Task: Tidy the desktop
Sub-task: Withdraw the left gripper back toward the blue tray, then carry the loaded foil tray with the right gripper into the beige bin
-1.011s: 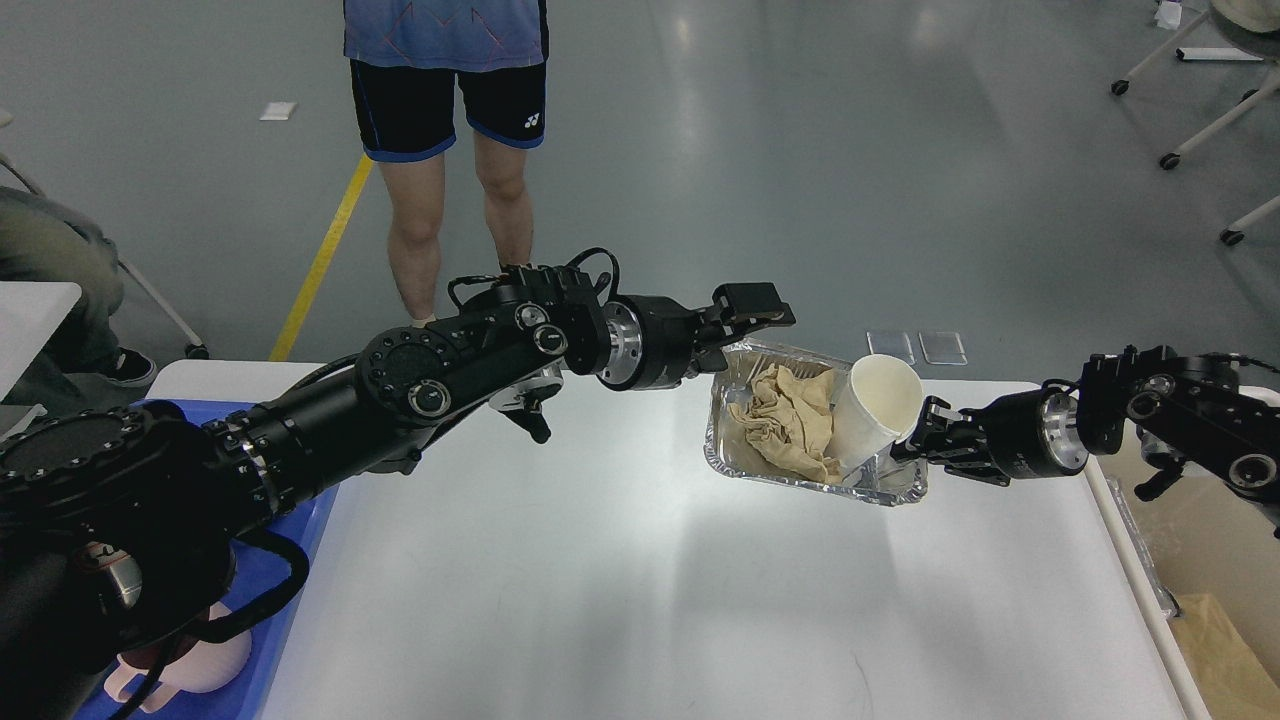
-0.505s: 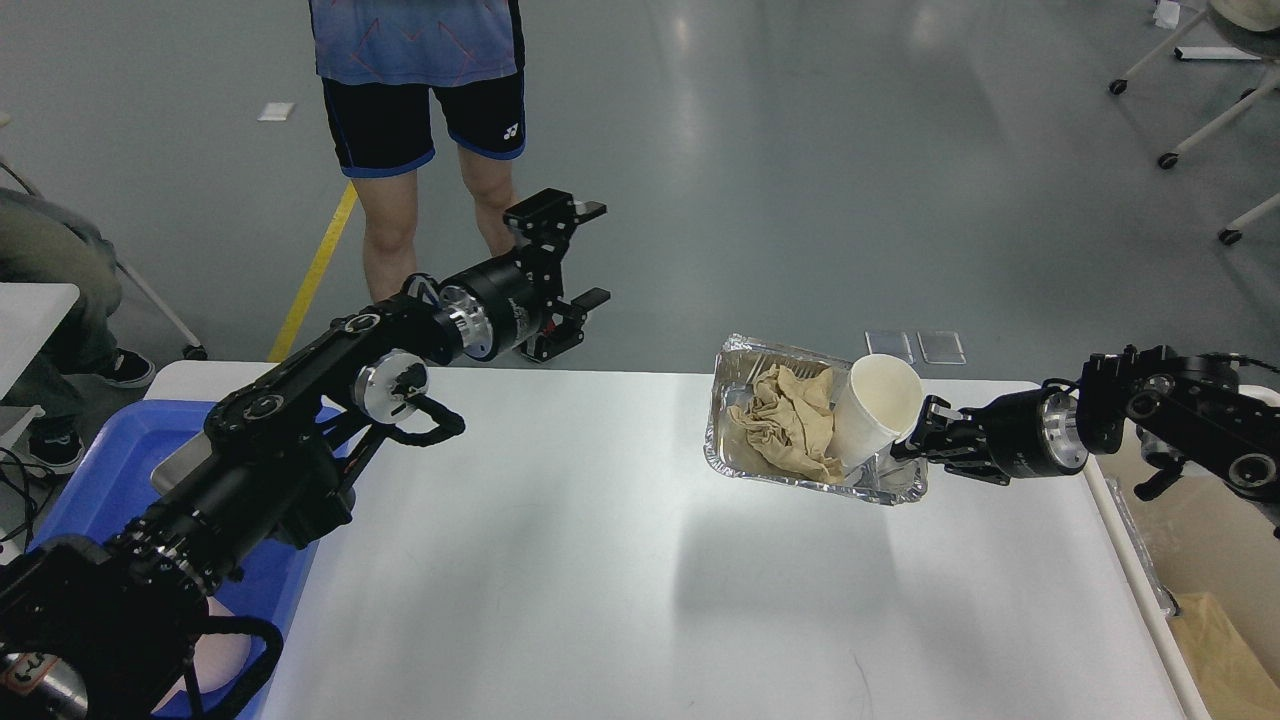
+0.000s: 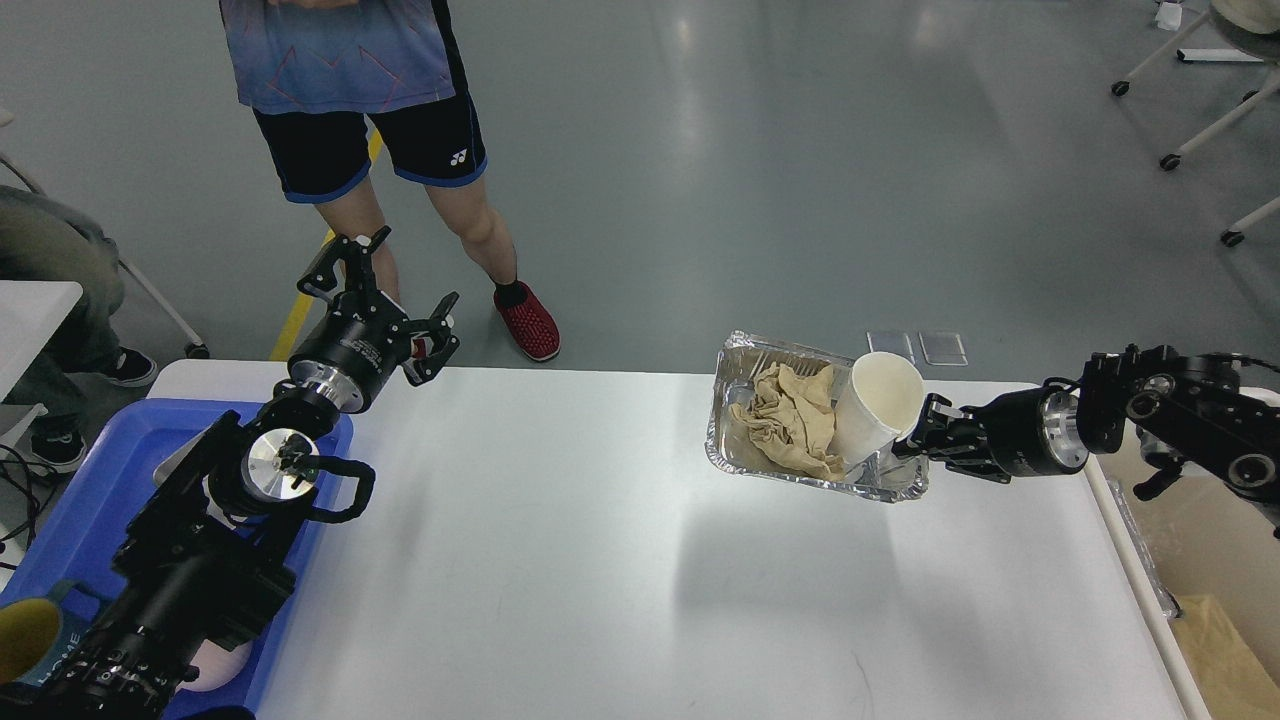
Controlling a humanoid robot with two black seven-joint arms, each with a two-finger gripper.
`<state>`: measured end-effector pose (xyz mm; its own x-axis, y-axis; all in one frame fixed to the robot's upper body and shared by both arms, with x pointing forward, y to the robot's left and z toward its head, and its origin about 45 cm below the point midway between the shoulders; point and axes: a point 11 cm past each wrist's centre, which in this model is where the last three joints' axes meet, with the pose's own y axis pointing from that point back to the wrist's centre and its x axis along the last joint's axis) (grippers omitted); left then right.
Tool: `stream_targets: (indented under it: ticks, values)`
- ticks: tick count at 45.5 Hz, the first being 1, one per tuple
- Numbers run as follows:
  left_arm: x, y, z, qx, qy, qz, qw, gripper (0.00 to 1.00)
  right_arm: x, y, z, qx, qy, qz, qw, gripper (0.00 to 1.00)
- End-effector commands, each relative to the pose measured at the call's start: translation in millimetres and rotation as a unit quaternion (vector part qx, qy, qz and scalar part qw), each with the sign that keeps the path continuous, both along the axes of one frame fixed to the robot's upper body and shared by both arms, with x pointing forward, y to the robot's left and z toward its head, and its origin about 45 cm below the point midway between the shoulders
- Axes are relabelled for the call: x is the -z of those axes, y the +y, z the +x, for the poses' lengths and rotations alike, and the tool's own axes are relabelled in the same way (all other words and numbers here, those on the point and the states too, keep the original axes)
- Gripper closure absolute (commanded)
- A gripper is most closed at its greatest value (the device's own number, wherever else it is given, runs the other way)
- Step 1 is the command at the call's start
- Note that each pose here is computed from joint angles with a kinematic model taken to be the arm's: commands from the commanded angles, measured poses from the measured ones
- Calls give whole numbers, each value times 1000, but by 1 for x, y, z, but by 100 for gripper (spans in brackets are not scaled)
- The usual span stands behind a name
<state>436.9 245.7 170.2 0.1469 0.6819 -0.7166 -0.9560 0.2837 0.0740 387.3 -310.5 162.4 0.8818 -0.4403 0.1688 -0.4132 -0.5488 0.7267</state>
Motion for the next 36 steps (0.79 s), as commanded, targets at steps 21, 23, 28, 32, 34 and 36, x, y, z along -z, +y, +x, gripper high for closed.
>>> stream_targets:
  ticks: [21, 23, 28, 32, 34, 36]
  values:
    - [36, 19, -25, -20, 41, 2, 999, 4, -13, -91, -10, 137, -27, 19, 990, 100]
    - [37, 19, -26, -19, 41, 2, 999, 4, -12, -106, -19, 160, -26, 24, 986, 100]
    - [41, 19, -29, -20, 46, 2, 999, 4, -9, -142, -41, 217, -23, 39, 975, 100]
    - [42, 19, -29, -20, 46, 1, 999, 4, -5, -168, -61, 261, -18, 50, 964, 100]
    - [42, 18, -29, -19, 47, 1, 999, 4, -3, -180, -71, 282, -16, 56, 958, 100]
    - [43, 18, -30, -19, 48, 1, 999, 4, -1, -190, -80, 302, -15, 61, 951, 100]
